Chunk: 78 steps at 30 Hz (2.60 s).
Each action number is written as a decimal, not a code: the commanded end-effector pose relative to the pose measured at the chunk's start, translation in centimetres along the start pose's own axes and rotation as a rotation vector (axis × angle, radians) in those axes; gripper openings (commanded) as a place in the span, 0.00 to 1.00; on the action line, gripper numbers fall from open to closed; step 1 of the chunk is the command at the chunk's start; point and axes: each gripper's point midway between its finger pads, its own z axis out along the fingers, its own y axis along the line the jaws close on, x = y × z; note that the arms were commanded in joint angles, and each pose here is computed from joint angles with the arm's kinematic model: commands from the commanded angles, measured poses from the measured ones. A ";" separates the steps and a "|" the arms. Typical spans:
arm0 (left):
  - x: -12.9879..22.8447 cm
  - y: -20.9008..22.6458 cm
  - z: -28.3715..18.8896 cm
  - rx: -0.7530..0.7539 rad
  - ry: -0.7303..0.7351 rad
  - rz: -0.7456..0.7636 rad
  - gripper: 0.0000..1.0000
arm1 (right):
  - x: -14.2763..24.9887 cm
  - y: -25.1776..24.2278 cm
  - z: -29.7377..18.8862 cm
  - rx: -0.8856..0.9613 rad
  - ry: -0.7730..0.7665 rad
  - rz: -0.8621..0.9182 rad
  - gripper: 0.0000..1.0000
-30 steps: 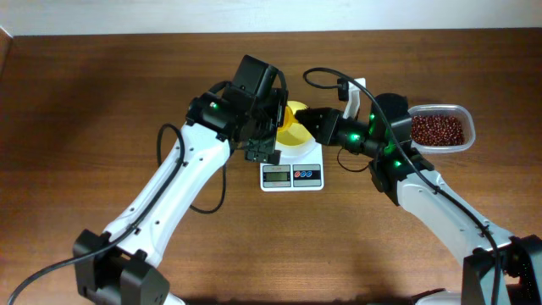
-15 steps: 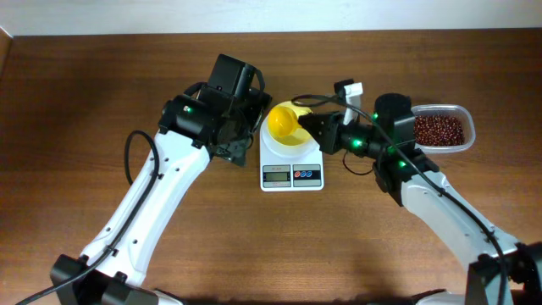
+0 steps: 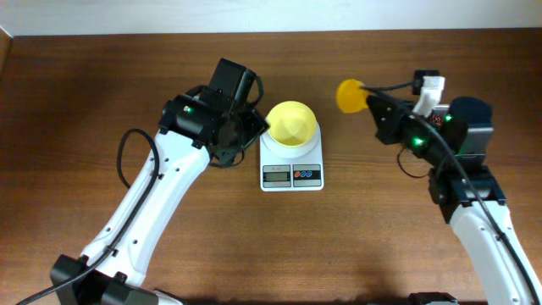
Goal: Scoop item into bowl and weigh 50g on scale
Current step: 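Open the left gripper and pull the scoop rightward with the right gripper, then move the left gripper down to the scale's front buttons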
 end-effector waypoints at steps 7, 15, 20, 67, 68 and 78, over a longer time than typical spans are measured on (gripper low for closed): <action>3.5 0.4 0.3 -0.061 0.001 0.123 0.00 | -0.2 -2.8 -1.4 0.094 0.008 0.048 0.04; 6.0 -0.8 1.8 -0.135 -0.129 0.283 0.00 | 0.2 -2.9 -1.4 0.101 0.024 0.059 0.04; 6.9 -1.4 6.4 -0.194 -0.119 0.315 0.00 | 0.8 -3.5 -1.5 0.130 0.043 0.074 0.04; 11.3 -1.2 15.8 -0.328 -0.432 0.330 0.00 | 2.3 -5.2 -0.9 0.183 0.087 0.112 0.04; 11.3 -1.3 15.9 -0.325 -0.432 0.328 0.00 | 2.3 -5.2 -0.9 0.184 0.090 0.114 0.04; 12.5 -0.8 17.3 -0.335 -0.369 0.325 0.00 | 2.6 -5.3 -1.0 0.188 0.101 0.121 0.04</action>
